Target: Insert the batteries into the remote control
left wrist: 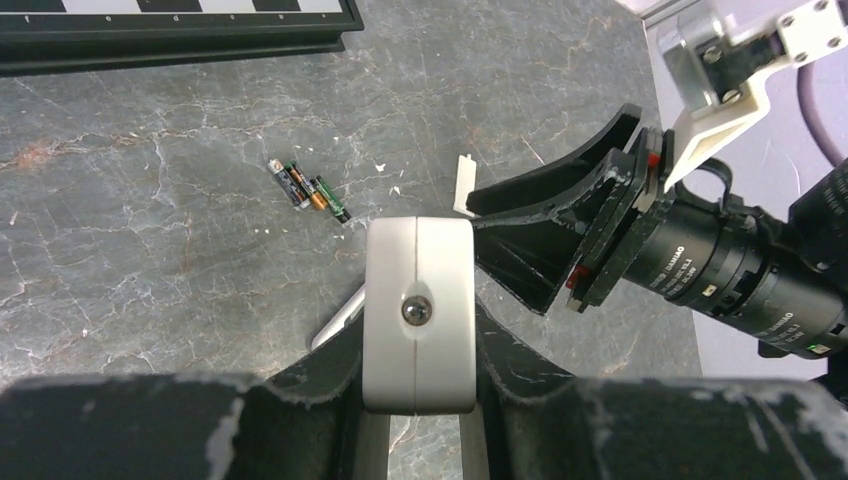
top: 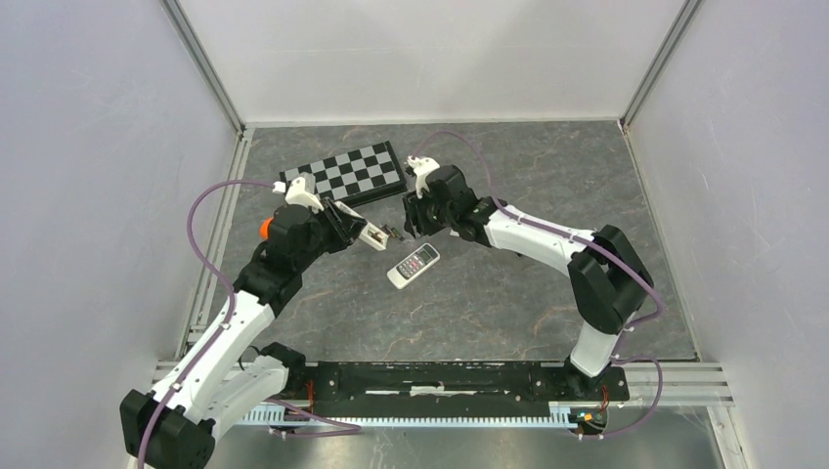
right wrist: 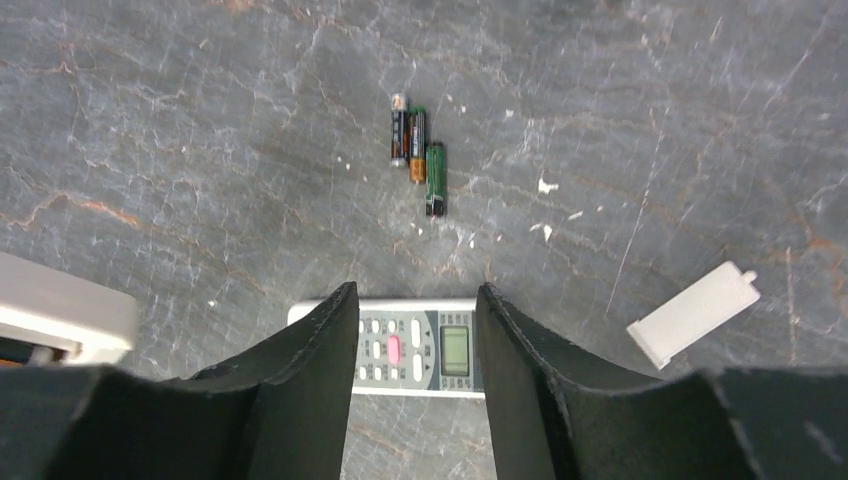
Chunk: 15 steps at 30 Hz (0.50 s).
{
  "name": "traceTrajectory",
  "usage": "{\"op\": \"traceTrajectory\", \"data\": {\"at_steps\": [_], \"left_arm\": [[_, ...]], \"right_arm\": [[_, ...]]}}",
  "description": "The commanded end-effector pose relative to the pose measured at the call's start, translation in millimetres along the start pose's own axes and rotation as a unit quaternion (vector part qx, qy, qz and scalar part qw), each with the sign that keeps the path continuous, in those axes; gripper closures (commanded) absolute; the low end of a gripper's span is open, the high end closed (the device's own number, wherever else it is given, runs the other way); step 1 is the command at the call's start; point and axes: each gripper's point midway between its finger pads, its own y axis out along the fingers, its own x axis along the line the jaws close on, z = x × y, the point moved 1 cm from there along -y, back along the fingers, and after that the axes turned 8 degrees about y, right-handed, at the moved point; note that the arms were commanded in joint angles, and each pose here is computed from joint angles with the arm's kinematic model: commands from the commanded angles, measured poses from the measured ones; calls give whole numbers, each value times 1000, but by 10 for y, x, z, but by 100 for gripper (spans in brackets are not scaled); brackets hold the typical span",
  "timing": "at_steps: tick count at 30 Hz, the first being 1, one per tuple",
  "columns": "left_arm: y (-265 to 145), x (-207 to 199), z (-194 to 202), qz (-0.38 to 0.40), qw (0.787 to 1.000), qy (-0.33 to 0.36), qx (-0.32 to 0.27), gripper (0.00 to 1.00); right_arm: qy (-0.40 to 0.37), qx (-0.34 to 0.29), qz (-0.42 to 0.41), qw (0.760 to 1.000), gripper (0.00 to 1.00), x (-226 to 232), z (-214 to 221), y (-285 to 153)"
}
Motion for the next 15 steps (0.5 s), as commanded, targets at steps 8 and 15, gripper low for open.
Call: {"op": "traceTrajectory", "data": {"at_steps": [8,15], "left_arm": [[10,108,-258,-24,998,21,-57,98],[4,234,-297,-52,996,25,-67,98]], "right_arm": [[-142,1,-5,990,49,-13,-50,376],[-221,42,-6,974,41,-42,215,668]]}}
